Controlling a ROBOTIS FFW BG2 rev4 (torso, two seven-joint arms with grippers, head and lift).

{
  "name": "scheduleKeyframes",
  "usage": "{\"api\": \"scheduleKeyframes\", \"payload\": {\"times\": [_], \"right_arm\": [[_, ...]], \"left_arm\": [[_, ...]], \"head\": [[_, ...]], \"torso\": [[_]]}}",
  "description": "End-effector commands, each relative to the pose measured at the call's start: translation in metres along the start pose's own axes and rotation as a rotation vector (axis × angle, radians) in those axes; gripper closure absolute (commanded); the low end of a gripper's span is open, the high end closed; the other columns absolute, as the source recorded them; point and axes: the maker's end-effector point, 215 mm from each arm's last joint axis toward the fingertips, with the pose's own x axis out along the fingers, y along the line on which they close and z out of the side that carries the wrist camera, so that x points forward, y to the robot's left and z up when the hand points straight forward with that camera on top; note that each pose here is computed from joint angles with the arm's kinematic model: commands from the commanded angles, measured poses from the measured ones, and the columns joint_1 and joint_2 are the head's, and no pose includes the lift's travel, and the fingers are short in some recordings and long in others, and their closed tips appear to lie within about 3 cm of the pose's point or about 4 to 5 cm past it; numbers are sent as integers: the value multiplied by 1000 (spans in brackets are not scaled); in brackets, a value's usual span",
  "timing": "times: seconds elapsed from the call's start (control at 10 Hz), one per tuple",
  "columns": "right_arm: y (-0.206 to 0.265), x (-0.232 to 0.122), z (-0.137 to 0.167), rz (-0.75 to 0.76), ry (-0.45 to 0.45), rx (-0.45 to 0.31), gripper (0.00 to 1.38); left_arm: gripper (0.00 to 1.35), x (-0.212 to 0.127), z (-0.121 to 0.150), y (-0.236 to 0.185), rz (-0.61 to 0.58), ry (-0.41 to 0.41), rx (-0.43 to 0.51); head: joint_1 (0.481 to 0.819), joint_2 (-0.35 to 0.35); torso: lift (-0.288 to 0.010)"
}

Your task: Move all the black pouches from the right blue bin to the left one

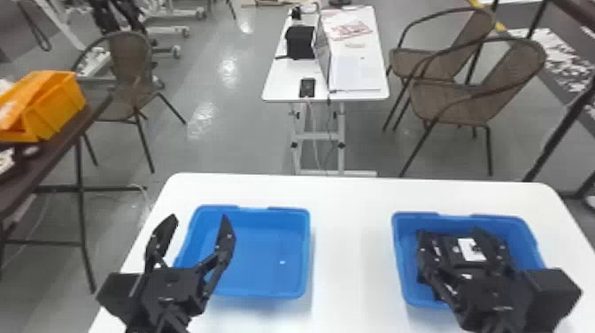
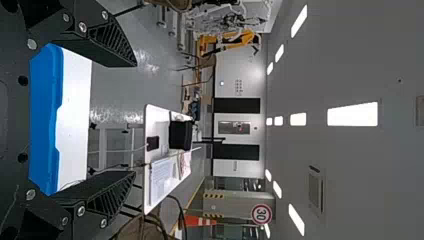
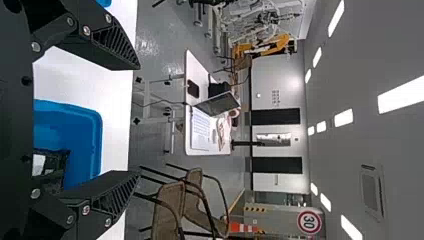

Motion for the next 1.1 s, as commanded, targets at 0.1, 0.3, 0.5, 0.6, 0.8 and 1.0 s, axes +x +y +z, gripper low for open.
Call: {"api": "scheduleKeyframes", "payload": {"times": [0.1, 0.3, 0.5, 0.6, 0.8, 1.0], "right_arm": [[-19, 12, -17, -36, 82, 30, 295], [-68, 22, -38, -127, 161, 9, 291], [-107, 30, -67, -164, 236, -5, 291], [-122, 35, -80, -158, 268, -2, 291], [-143, 52, -104, -122, 313, 2, 294], [-151, 66, -136, -84, 365, 55, 294]], "left_arm": [[275, 1, 0, 0, 0, 0, -2], [275, 2, 1, 0, -3, -2, -1], [275, 3, 0, -1, -3, 1, -2], [275, 3, 0, 0, -4, 1, -1], [275, 2, -1, 0, -4, 3, -3], [275, 2, -1, 0, -5, 4, -1]], "head": [[695, 90], [695, 57], [695, 7], [695, -20], [695, -45], [695, -69]], "torso": [[10], [10], [10], [10], [10], [10]]}}
